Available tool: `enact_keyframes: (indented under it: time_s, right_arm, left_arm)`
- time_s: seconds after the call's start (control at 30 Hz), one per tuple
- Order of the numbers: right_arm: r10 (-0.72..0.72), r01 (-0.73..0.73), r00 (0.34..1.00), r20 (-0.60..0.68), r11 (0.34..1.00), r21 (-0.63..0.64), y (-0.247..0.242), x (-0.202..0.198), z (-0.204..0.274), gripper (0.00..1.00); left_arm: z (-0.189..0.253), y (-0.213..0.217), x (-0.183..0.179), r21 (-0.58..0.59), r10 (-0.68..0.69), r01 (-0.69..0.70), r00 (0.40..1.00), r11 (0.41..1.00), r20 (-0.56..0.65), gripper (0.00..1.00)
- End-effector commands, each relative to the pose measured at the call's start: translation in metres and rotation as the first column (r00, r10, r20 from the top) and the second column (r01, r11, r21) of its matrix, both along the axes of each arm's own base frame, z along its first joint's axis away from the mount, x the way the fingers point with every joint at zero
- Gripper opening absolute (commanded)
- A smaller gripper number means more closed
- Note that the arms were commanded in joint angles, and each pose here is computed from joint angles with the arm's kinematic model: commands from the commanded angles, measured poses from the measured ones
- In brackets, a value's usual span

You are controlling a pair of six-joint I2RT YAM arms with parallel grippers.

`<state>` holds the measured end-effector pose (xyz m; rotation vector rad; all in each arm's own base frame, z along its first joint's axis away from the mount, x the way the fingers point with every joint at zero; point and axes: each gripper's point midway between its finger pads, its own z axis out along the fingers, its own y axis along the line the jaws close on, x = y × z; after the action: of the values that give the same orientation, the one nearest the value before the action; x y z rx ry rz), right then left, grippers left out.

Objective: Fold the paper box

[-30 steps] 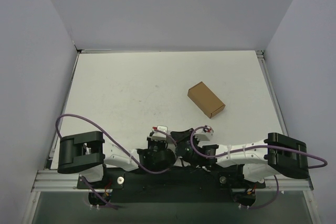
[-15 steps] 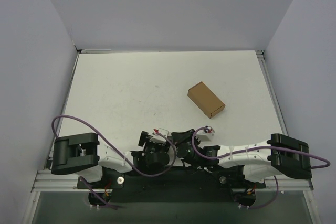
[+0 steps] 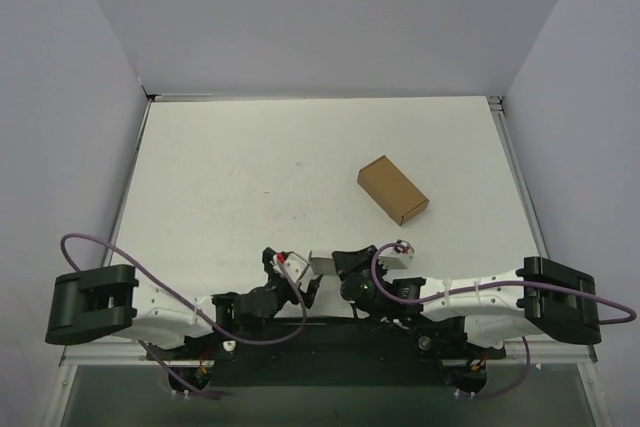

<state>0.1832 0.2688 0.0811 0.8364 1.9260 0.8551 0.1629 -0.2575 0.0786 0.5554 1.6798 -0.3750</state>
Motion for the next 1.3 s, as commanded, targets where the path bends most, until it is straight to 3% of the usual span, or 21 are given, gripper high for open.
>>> enact_keyframes:
  time_s: [0.0, 0.07, 0.17, 0.33, 0.43, 1.03, 1.27]
  right_arm:
    - [-0.005, 0.003, 1.000, -0.009, 0.970, -0.242, -0.040, -0.004, -0.035, 0.00]
    - [-0.001, -0.001, 1.000, -0.007, 0.970, -0.244, -0.039, -0.004, -0.035, 0.00]
    - [0.002, -0.003, 1.000, -0.006, 0.970, -0.244, -0.038, -0.004, -0.034, 0.00]
    - [0.009, -0.011, 1.000, -0.012, 0.969, -0.248, -0.037, -0.004, -0.036, 0.00]
    - [0.011, -0.014, 1.000, -0.013, 0.969, -0.248, -0.036, -0.005, -0.036, 0.00]
    - [0.024, -0.033, 0.999, -0.040, 0.966, -0.256, -0.034, -0.008, -0.044, 0.00]
    - [0.026, -0.037, 0.999, -0.044, 0.964, -0.263, -0.035, -0.009, -0.046, 0.00]
  left_arm:
    - [0.050, -0.031, -0.015, -0.202, -0.179, 0.165, 0.983, 0.965, -0.050, 0.97]
    - [0.076, -0.033, -0.007, -0.327, -0.175, 0.130, 0.978, 0.936, -0.112, 0.97]
    - [0.080, -0.021, 0.002, -0.392, -0.167, 0.077, 0.966, 0.917, -0.199, 0.97]
    - [0.069, -0.001, 0.021, -0.441, -0.105, -0.054, 0.938, 0.896, -0.330, 0.97]
    - [0.063, -0.006, 0.021, -0.476, -0.140, -0.091, 0.893, 0.875, -0.428, 0.97]
    - [0.037, -0.006, 0.045, -0.491, -0.105, -0.162, 0.875, 0.856, -0.472, 0.91]
    - [0.022, -0.010, 0.043, -0.480, -0.122, -0.158, 0.857, 0.863, -0.501, 0.79]
